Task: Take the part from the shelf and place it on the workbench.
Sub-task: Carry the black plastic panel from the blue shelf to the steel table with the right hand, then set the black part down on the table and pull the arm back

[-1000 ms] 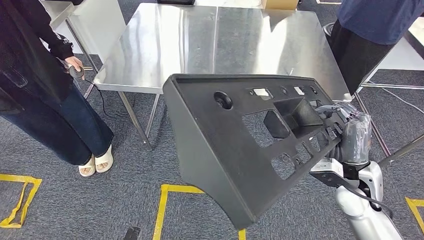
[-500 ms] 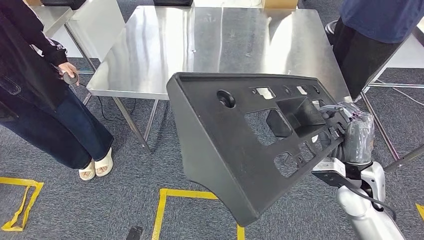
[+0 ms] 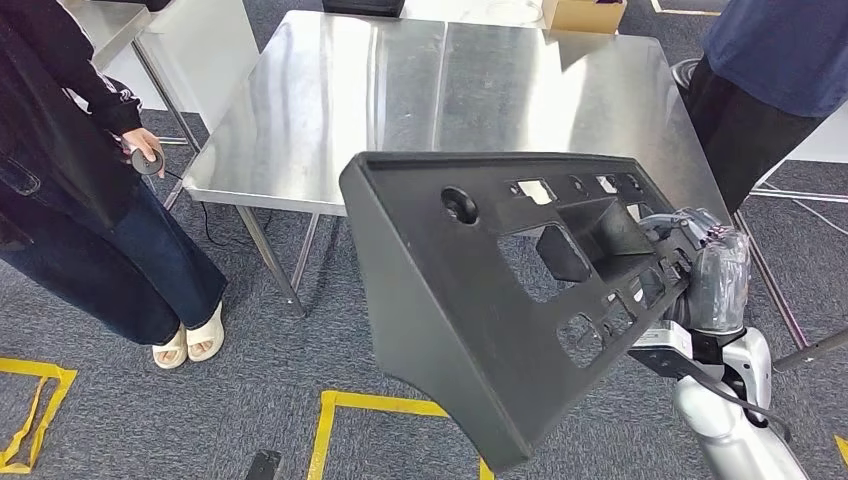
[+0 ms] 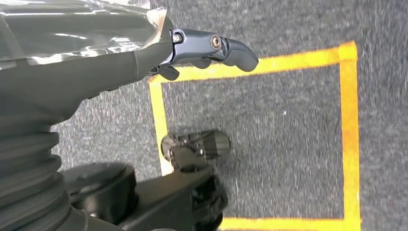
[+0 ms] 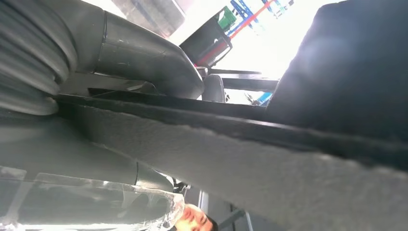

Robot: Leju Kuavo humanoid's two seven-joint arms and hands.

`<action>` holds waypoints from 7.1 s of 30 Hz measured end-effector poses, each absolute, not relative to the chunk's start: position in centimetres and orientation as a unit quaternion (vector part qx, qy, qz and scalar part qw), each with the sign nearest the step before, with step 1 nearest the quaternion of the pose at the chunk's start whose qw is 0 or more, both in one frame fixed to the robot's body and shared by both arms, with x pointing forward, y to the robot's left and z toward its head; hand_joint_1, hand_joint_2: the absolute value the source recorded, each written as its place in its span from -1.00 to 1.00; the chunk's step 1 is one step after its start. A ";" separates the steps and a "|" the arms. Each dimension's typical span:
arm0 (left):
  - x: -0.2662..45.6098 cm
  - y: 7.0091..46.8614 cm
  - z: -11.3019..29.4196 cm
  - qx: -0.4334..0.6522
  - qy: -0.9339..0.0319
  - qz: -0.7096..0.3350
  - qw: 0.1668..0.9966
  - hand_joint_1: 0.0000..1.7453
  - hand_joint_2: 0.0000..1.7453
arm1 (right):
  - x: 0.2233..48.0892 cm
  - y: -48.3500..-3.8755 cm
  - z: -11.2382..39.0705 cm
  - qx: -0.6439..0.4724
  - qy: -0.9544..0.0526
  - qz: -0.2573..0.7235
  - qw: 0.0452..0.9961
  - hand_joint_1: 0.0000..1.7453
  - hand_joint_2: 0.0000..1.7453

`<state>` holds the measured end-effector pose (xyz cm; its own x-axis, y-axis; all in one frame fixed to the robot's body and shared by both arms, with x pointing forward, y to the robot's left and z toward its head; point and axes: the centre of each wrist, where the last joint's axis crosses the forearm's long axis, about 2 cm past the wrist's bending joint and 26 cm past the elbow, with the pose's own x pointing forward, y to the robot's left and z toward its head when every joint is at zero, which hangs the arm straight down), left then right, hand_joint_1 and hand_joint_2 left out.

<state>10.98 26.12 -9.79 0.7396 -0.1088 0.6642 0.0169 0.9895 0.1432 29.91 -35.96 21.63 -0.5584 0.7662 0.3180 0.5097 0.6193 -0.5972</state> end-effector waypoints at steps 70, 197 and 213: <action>12.4 24.4 -9.3 0.033 -0.362 -0.077 0.929 -1.00 1.00 | 38.5 -30.5 29.4 -0.372 -0.862 0.229 0.258 1.00 1.00; 9.8 25.2 -10.0 0.083 -0.331 -0.091 0.935 -1.00 -1.00 | 38.7 -46.4 13.8 -0.578 -0.559 0.286 0.521 -1.00 -1.00; 9.8 25.0 -9.9 0.074 -0.329 -0.091 0.937 -1.00 -1.00 | 39.4 -47.1 15.6 -0.585 -0.580 0.267 0.501 -1.00 -1.00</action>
<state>9.79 25.01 -9.95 0.7670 -0.2186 0.6032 0.1216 0.9726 0.1979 39.42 -47.12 15.59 0.1856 0.9453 0.2683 0.4109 0.1734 -0.8951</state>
